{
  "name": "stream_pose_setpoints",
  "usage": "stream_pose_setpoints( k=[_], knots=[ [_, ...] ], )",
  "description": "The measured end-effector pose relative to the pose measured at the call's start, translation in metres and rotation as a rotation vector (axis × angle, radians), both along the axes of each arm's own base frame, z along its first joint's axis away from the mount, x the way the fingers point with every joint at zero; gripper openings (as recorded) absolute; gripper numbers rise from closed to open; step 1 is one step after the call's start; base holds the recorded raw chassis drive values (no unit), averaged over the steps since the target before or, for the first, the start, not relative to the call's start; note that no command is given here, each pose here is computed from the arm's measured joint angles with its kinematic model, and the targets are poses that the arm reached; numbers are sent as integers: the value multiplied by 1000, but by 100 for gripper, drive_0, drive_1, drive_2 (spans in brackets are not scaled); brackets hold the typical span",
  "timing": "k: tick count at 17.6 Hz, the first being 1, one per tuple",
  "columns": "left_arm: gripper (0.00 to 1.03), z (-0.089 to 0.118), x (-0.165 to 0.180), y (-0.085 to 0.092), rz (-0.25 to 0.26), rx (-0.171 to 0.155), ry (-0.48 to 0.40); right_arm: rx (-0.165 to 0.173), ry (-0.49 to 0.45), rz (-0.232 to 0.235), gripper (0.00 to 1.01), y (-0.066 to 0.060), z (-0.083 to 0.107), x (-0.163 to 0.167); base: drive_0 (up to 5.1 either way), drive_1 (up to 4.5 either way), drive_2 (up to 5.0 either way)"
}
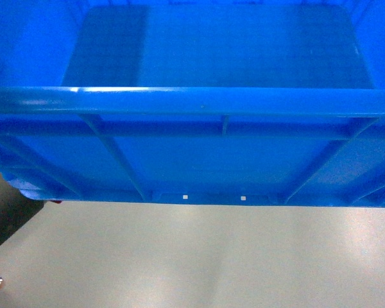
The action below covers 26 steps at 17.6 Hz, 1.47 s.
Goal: Place box next to blue box on left shelf
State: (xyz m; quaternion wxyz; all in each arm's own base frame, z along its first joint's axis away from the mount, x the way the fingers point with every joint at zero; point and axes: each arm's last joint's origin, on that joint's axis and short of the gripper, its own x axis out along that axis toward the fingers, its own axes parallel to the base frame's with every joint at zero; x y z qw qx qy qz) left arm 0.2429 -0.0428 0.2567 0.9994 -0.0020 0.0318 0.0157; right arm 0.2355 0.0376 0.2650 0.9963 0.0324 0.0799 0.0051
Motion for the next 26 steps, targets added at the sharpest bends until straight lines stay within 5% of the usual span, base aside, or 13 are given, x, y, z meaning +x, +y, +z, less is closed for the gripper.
stream_pose_setpoints(
  k=[21,26],
  knots=[
    [16,0,0,0,-1,-1,-2,-3,-5,0,18,0,1,-1,-159,-159,-159],
    [16,0,0,0,0,-1,-2,-4,-5,0,18,0,1,-1,3,404,-398]
  ],
)
